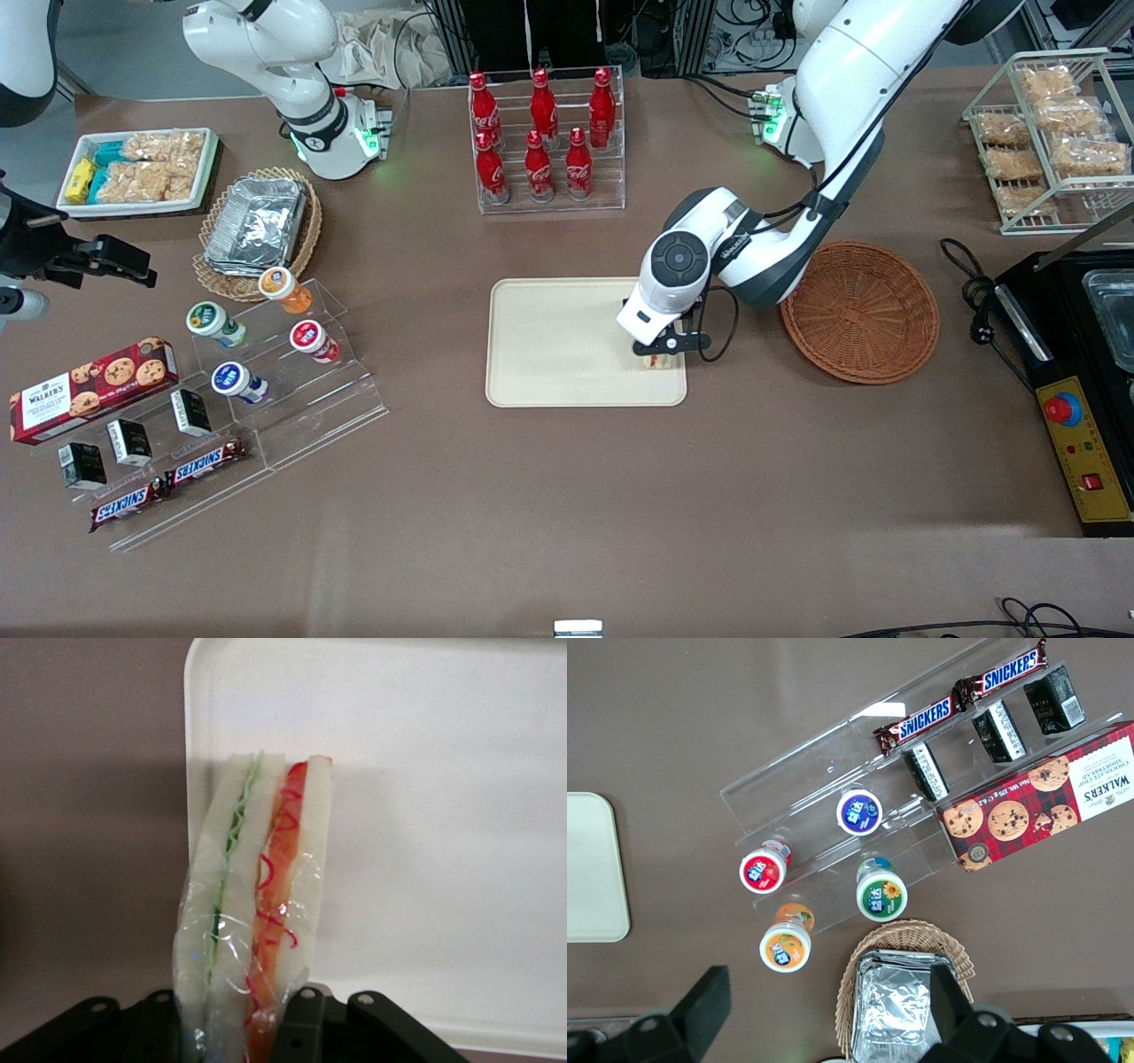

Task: Place sandwich from basket to tray
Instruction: 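Lower the sandwich onto the tray and open the left gripper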

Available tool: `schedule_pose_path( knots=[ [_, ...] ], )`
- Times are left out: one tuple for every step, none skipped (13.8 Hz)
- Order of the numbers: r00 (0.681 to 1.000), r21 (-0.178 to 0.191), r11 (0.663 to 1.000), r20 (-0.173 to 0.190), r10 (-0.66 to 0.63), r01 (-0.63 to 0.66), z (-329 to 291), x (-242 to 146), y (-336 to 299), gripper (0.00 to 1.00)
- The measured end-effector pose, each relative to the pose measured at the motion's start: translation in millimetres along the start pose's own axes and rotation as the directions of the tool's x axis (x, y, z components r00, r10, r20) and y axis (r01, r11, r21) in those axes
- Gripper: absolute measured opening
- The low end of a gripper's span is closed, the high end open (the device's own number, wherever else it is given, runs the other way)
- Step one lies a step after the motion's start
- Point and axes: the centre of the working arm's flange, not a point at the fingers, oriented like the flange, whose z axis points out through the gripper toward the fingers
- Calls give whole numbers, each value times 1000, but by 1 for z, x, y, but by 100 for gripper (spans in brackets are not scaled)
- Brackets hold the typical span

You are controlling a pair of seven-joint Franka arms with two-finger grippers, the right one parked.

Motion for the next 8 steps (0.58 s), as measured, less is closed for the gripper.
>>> schedule_pose_path(
  knots=[
    [1000, 13, 1000, -4, 1, -1, 7, 1, 0, 33],
    [1000, 21, 1000, -8, 1, -1, 13, 2, 0, 33],
    [1000, 23, 1000, -8, -2, 2, 19, 3, 0, 33],
    [1000, 22, 1000, -5, -3, 3, 24, 4, 1, 33],
    [1000, 20, 1000, -1, -4, 4, 28, 4, 2, 33],
    [1000, 19, 1000, 2, -5, 5, 31, 4, 2, 34],
    [1000, 19, 1000, 3, -5, 5, 31, 4, 2, 34],
    [1000, 18, 1000, 2, -5, 5, 31, 4, 2, 42]
  ],
)
